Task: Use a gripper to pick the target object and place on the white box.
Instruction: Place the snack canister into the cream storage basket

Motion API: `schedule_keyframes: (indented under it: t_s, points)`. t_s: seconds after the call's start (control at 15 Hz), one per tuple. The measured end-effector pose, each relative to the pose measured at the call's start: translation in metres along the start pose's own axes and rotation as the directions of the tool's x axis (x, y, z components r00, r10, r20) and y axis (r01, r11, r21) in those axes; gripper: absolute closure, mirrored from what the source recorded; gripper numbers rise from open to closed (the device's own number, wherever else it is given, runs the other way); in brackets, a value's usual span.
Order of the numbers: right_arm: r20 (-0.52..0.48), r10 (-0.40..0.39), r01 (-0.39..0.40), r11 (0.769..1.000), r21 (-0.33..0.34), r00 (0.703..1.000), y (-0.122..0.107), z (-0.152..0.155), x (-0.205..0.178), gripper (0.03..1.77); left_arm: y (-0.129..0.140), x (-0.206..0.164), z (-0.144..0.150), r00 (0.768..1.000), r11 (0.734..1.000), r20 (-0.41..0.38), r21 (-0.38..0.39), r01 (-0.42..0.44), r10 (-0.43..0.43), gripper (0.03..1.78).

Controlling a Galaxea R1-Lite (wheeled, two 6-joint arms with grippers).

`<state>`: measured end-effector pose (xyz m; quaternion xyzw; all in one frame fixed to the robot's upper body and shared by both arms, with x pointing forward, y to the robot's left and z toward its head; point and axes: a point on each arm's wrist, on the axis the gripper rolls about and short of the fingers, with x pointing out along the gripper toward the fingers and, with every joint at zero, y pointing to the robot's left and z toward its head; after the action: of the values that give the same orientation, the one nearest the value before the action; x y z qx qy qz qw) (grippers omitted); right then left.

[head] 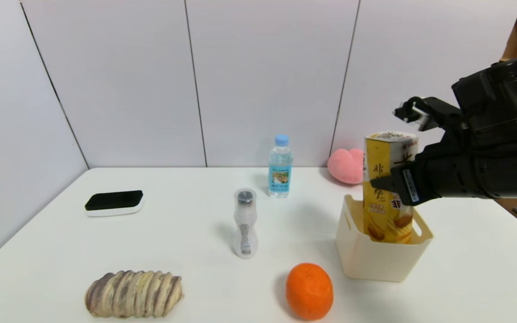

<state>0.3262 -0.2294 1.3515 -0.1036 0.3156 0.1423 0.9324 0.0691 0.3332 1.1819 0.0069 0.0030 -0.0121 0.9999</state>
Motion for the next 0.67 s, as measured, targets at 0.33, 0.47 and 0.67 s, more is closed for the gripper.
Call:
schedule_keyframes:
  t_s: [0.33,0.47,0.67]
  points:
    - [0.01,0.0,0.0,1.0,-0.008,1.0,0.0,0.0014,0.0003,0.65,0.0,0.0,0.0,1.0,1.0,0.0,0.0,0.0,0.0,0.12]
    - [0.013,-0.002,0.002,1.0,-0.005,1.0,-0.0001,0.0024,0.0,0.52,0.0,0.0,0.0,1.0,1.0,0.0,0.0,0.0,0.0,0.12]
    - [0.016,-0.002,0.002,1.0,-0.001,1.0,0.0,0.003,0.0003,0.38,0.0,0.0,0.0,1.0,1.0,0.0,0.0,0.0,0.0,0.12]
